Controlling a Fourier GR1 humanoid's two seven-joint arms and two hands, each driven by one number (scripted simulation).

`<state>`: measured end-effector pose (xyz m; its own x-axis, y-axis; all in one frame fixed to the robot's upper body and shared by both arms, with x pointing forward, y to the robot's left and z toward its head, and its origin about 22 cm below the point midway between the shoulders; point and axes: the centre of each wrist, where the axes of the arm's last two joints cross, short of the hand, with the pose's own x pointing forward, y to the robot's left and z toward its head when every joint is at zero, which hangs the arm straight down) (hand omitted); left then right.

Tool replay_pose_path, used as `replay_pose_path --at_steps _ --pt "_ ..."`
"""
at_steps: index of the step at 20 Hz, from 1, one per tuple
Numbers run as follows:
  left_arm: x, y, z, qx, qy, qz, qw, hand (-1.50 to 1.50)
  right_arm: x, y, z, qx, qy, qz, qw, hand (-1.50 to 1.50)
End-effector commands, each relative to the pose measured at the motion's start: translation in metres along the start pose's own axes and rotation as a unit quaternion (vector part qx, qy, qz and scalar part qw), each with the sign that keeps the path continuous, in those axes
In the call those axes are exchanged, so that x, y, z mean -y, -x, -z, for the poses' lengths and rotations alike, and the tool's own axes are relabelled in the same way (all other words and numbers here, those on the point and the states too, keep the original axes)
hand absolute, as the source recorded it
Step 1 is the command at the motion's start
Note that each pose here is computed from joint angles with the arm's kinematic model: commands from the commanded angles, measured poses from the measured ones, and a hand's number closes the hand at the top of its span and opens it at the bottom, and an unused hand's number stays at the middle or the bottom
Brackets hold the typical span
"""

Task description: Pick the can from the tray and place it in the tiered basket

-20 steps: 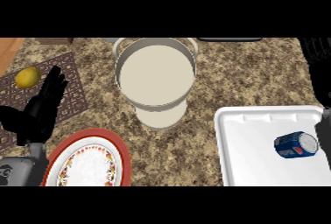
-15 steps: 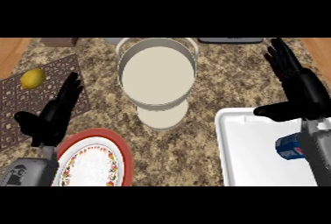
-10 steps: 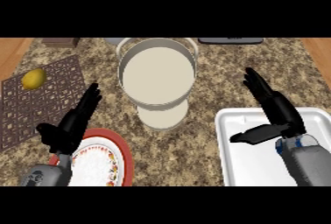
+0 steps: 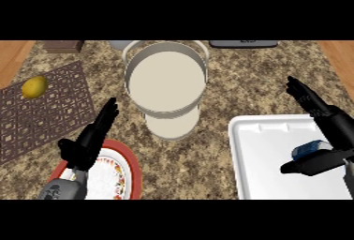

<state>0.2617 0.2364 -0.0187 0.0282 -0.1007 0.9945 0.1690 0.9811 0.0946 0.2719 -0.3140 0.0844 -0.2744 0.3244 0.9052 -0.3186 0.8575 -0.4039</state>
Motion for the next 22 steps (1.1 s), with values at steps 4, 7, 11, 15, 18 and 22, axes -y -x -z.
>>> replay_pose_path --at_steps 4,7,11,15,18,22 --pt "0.003 0.008 -0.005 -0.008 0.004 0.000 1.0000 0.00 0.071 -0.078 -0.007 -0.105 -0.092 -0.304 0.942 -1.50" --pt "0.001 -0.003 0.003 -0.001 0.003 0.003 1.0000 0.00 0.075 -0.106 -0.013 -0.159 -0.160 -0.407 0.885 -1.50" --pt "-0.002 0.003 0.001 -0.001 0.001 0.001 1.0000 0.00 0.046 -0.135 -0.016 -0.187 -0.214 -0.458 0.842 -1.50" --pt "-0.001 -0.003 -0.001 0.006 0.005 -0.006 0.9999 0.00 0.035 -0.134 -0.023 -0.215 -0.223 -0.454 0.835 -1.50" --pt "-0.017 0.009 -0.011 -0.005 0.007 -0.007 0.9999 0.00 0.011 -0.143 -0.042 -0.225 -0.221 -0.462 0.829 -1.50" --pt "0.012 -0.002 0.008 -0.001 0.012 0.005 0.9999 0.00 0.008 -0.127 -0.046 -0.243 -0.198 -0.465 0.828 -1.50"
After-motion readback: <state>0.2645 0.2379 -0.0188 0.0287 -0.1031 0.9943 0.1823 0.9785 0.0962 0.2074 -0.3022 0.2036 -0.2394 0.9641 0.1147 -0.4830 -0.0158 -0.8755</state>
